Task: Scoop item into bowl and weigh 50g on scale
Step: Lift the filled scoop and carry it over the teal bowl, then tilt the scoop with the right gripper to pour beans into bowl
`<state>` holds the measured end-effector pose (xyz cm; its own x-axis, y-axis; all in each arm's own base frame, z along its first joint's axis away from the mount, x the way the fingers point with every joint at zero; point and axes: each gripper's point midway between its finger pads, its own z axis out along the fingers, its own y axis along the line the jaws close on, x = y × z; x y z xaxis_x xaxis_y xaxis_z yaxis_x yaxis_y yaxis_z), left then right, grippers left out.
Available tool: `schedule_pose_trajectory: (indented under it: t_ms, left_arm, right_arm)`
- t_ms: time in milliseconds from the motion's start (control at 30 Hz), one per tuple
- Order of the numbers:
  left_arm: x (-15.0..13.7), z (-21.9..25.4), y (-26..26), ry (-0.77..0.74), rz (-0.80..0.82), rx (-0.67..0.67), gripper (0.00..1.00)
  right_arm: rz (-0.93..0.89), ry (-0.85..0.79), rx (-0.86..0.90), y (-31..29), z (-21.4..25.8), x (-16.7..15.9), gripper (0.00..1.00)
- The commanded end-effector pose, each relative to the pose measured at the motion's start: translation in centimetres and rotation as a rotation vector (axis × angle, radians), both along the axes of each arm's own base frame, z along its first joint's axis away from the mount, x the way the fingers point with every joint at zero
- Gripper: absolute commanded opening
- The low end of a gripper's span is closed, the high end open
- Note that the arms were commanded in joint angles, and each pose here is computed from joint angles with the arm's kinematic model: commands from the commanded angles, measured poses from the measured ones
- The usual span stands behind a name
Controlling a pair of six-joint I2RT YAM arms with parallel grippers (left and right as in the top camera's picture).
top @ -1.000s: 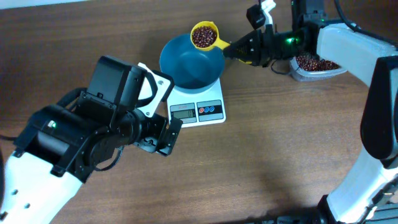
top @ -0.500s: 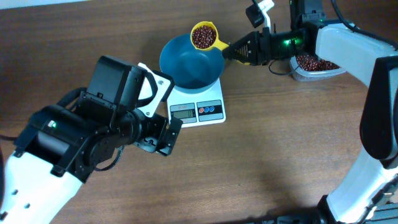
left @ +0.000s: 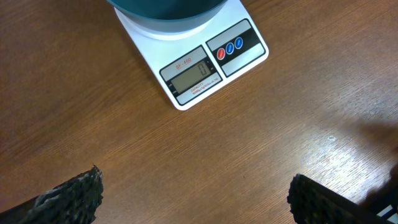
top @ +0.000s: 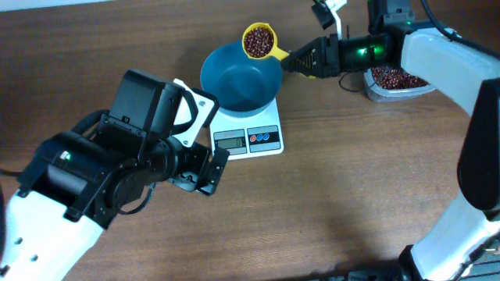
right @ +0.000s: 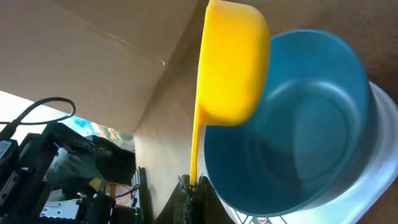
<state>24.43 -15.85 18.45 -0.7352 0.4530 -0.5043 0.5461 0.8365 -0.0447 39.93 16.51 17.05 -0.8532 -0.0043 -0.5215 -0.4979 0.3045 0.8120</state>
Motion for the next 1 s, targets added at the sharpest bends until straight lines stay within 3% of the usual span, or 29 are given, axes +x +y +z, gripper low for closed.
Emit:
schedule_pose_trajectory:
  t_ms: [0,467,967]
  left_arm:
    - [0.2,0.6,-0.3,-0.014,-0.025,-0.010,0.99]
    - [0.2,0.6,-0.3,-0.014,-0.025,-0.010,0.99]
    - [0.2,0.6,-0.3,-0.014,-0.025,-0.010,0.99]
  right_arm:
    - [0.001,-0.089,-0.057,0.4,0.8,0.2,0.04]
    - [-0.002,-0.105,-0.225,-0.4,-0.1,-1.8,0.04]
    - [-0.032,-0.095,-0.426,-0.3,-0.2,-1.3,0.04]
